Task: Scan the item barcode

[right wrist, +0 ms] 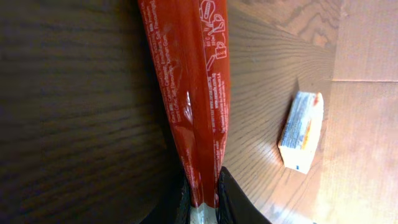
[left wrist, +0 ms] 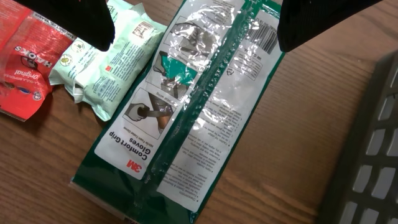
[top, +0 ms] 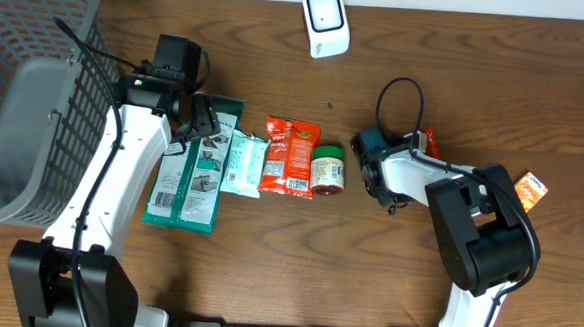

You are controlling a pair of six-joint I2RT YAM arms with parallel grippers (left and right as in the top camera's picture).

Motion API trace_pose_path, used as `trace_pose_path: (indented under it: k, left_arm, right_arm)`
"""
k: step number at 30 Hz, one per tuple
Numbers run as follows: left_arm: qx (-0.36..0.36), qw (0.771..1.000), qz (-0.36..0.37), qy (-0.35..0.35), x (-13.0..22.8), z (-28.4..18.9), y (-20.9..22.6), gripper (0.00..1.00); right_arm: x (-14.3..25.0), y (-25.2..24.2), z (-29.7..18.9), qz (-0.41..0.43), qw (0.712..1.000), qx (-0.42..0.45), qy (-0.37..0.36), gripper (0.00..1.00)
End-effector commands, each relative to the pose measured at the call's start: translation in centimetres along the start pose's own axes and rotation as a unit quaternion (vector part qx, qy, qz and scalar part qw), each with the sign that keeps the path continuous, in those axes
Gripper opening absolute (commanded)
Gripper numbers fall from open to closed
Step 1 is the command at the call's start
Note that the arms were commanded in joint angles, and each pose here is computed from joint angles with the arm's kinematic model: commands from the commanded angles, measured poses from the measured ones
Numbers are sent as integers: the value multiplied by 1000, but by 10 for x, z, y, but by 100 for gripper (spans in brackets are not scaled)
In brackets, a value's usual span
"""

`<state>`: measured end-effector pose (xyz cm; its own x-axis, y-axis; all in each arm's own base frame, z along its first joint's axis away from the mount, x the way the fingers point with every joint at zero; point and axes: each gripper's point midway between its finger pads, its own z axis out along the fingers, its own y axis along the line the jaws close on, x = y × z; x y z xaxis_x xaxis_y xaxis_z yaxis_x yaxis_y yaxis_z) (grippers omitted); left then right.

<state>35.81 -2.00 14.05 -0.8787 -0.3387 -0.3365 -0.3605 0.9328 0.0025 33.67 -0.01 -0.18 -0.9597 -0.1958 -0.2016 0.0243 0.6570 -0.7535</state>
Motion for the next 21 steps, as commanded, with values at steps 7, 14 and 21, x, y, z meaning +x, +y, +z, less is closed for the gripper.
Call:
trace_pose_path:
  k: [7,14,21]
  left_arm:
    - [-4,1000,4,2,1,1,2,84]
    - [-4,1000,4,2,1,1,2,84]
    - [-4,1000,4,2,1,1,2,84]
  right_arm:
    - [-34,47,-66,22,967,-255,-4,25]
    - [-55,17,-121,54,941,-331,-43,57]
    - [-76,-27,-159,146,883,-442,-56,56]
